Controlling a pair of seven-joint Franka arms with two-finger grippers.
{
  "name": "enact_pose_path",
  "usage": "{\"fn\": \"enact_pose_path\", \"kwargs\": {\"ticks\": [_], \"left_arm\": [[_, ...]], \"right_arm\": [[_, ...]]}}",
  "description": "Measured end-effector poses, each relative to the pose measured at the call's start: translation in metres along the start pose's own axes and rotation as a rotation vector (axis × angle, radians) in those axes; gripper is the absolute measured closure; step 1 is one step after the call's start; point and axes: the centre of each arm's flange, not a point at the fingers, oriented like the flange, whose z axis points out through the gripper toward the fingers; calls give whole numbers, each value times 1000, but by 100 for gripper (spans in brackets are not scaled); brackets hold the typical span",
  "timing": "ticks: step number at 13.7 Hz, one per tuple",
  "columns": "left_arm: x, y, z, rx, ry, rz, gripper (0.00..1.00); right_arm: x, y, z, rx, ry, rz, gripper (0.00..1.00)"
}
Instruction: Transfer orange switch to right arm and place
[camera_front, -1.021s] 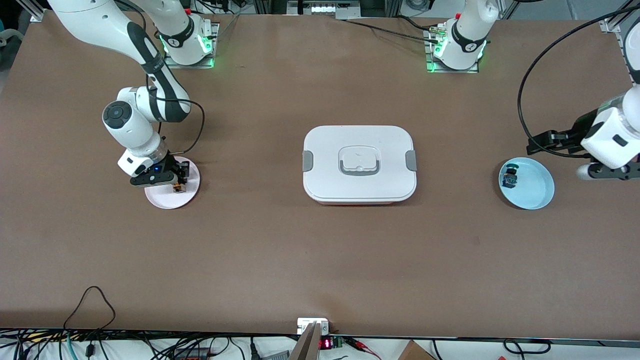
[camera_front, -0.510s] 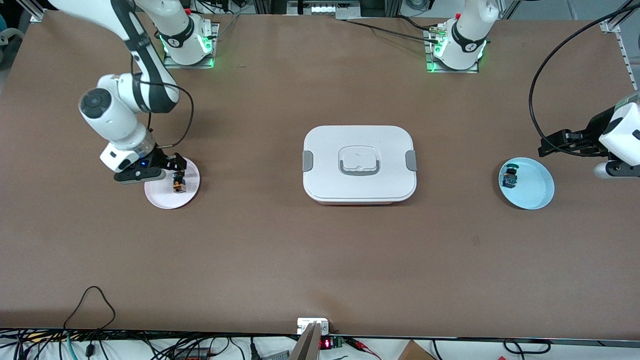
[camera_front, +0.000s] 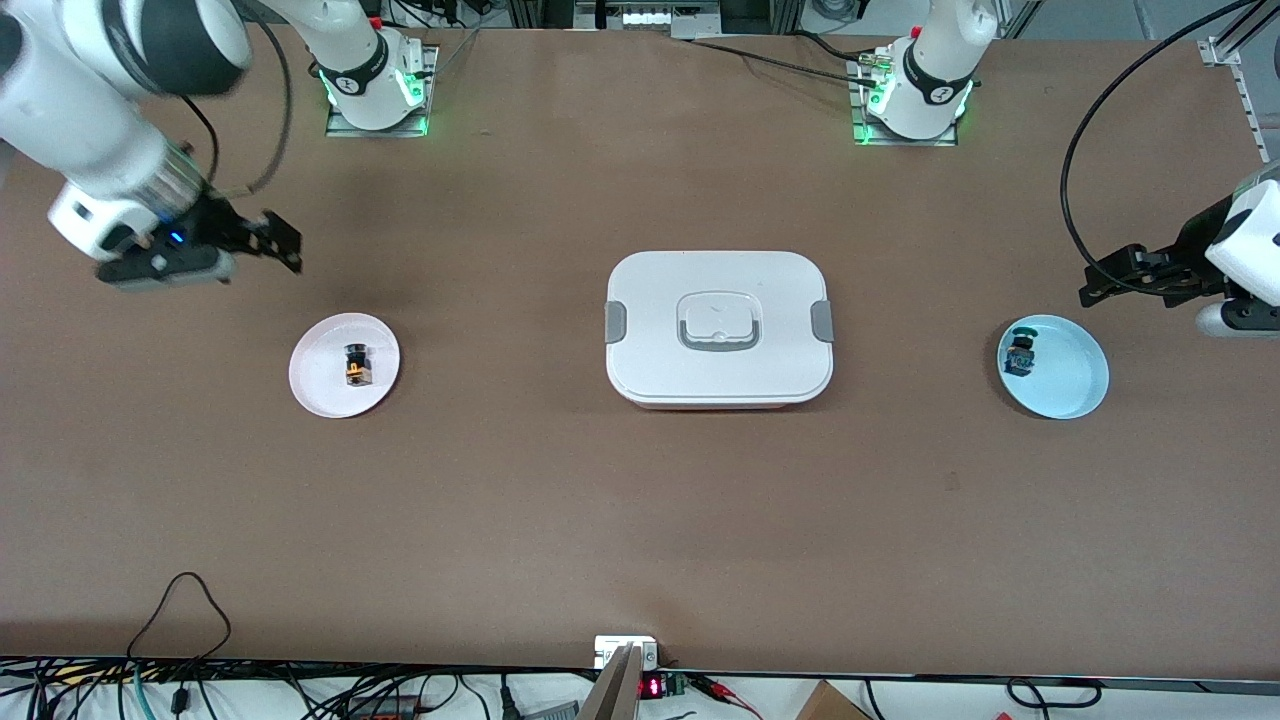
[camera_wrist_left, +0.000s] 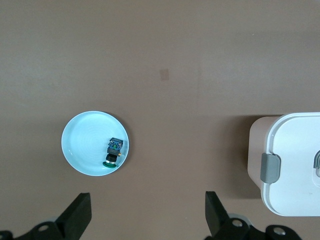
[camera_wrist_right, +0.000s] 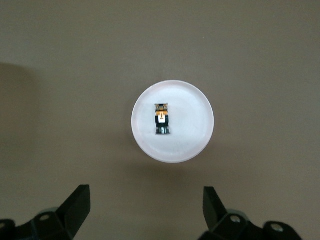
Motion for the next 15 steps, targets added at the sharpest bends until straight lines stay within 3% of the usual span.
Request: {"fn": "enact_pose_path", "kwargs": {"ticks": [4, 9, 15], "left_arm": [[0, -2, 1, 0, 2, -3, 0], [-1, -17, 4, -5, -15, -26, 0], [-1, -9, 5, -13, -18, -8, 0]], "right_arm": [[-13, -2, -98, 4, 3, -3, 0], [-3, -2, -91, 2, -11, -4, 0], [25, 1, -100, -6, 15, 2, 0]]}}
